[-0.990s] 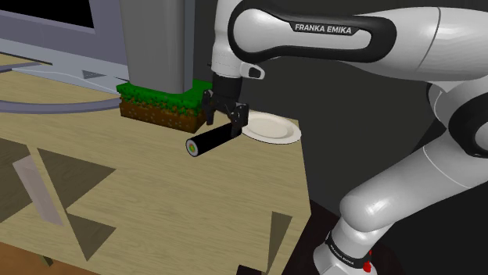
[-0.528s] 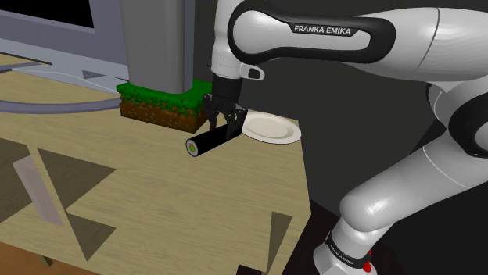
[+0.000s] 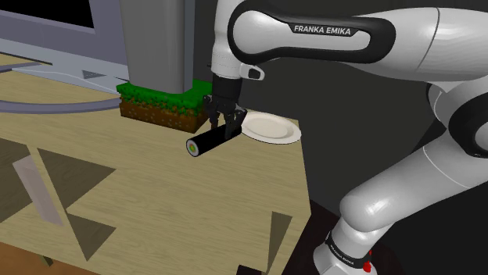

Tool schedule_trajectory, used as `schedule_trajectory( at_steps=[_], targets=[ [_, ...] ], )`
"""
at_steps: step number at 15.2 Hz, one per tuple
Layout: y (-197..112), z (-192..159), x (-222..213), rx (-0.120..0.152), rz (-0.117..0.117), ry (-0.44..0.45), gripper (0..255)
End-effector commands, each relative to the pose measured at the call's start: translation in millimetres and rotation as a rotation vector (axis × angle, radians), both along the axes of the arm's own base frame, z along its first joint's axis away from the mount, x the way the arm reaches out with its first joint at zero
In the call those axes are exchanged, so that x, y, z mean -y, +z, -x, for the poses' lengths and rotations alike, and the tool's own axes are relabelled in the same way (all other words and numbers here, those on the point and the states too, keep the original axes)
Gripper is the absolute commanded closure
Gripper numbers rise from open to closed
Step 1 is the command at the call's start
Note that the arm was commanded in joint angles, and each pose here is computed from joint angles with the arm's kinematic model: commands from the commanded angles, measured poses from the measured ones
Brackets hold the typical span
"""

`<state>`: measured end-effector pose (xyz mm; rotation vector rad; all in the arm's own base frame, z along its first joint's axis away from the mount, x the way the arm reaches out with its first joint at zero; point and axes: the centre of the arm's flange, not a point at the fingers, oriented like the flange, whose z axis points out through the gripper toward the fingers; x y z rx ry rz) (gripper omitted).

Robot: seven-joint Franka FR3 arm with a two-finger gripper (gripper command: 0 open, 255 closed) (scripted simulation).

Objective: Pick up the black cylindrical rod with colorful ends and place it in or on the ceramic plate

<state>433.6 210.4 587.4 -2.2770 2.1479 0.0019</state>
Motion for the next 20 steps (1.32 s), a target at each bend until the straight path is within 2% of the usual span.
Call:
schedule_trajectory(
  at_steps=[1, 18, 20],
  targets=[
    [0, 0, 0, 0.0, 0.0, 0.0, 255],
    [87, 0, 0, 0.0, 0.0, 0.0, 255],
    [89, 4, 26, 0.0, 0.0, 0.0, 255]
  ],
)
